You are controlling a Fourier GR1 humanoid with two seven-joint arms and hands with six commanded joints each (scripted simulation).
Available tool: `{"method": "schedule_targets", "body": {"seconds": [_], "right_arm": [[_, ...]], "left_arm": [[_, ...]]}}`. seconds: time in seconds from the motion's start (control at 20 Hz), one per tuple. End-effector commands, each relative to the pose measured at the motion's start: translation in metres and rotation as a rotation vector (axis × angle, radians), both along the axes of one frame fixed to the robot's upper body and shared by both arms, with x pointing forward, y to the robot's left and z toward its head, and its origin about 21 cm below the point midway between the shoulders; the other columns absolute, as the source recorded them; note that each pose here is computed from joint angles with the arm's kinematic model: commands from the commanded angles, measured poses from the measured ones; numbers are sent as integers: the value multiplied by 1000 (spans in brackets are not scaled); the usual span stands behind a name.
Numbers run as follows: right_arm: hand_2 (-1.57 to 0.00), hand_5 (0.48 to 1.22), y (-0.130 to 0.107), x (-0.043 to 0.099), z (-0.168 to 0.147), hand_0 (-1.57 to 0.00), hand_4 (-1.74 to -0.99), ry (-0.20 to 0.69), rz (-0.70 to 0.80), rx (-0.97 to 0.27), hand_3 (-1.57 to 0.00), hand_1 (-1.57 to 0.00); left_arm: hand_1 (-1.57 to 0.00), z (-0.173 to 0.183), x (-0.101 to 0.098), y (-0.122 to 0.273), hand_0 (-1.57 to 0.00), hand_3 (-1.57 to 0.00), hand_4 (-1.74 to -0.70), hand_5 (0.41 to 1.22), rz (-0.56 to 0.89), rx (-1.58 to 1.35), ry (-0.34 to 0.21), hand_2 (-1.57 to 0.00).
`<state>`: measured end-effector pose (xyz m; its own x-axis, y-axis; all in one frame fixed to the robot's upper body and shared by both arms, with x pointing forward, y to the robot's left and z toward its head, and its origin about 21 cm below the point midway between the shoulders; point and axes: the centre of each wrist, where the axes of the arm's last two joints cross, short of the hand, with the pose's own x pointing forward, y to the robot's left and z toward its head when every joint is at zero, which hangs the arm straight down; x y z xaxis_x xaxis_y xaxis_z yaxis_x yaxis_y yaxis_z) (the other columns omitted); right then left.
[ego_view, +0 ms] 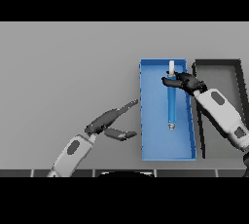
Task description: Pick up the blue pipe and place it into the blue bin.
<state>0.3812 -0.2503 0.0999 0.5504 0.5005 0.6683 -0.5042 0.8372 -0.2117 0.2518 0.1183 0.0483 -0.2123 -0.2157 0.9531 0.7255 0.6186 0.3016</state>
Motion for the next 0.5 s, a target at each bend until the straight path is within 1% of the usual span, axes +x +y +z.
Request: {"method": "schedule_targets", "body": {"seconds": [0.0,0.05,0.1,0.2,0.35,0.45], "right_arm": [[-63,829,1,1,-2,-68,-1131,-3,6,-12,-41,-66],[-54,809,0,-3,-2,-194,-1131,-8,6,-13,-33,-91],[-82,792,0,-3,-3,-377,-1144,-3,-1,-8,-26,-184],[-52,777,-1,-4,-7,-241,-1153,-20,13,2,-16,-117],[-26,809,-1,-3,-4,-123,-1154,-12,11,47,-8,-60],[-24,804,-3,-3,-3,-212,-1152,-16,6,40,-5,-100]], "left_arm": [[1,0,1,1,1,1,-878,480,0,4,11,1],[1,-3,-1,-5,1,1,-878,478,-7,11,17,1],[1,-2,-1,-7,1,1,-881,476,1,8,16,1],[1,0,-1,-1,1,1,-882,474,10,4,8,1],[1,-1,-2,-2,1,1,-885,476,4,10,10,1],[1,-1,-3,-3,1,1,-885,478,10,10,14,1]]}}
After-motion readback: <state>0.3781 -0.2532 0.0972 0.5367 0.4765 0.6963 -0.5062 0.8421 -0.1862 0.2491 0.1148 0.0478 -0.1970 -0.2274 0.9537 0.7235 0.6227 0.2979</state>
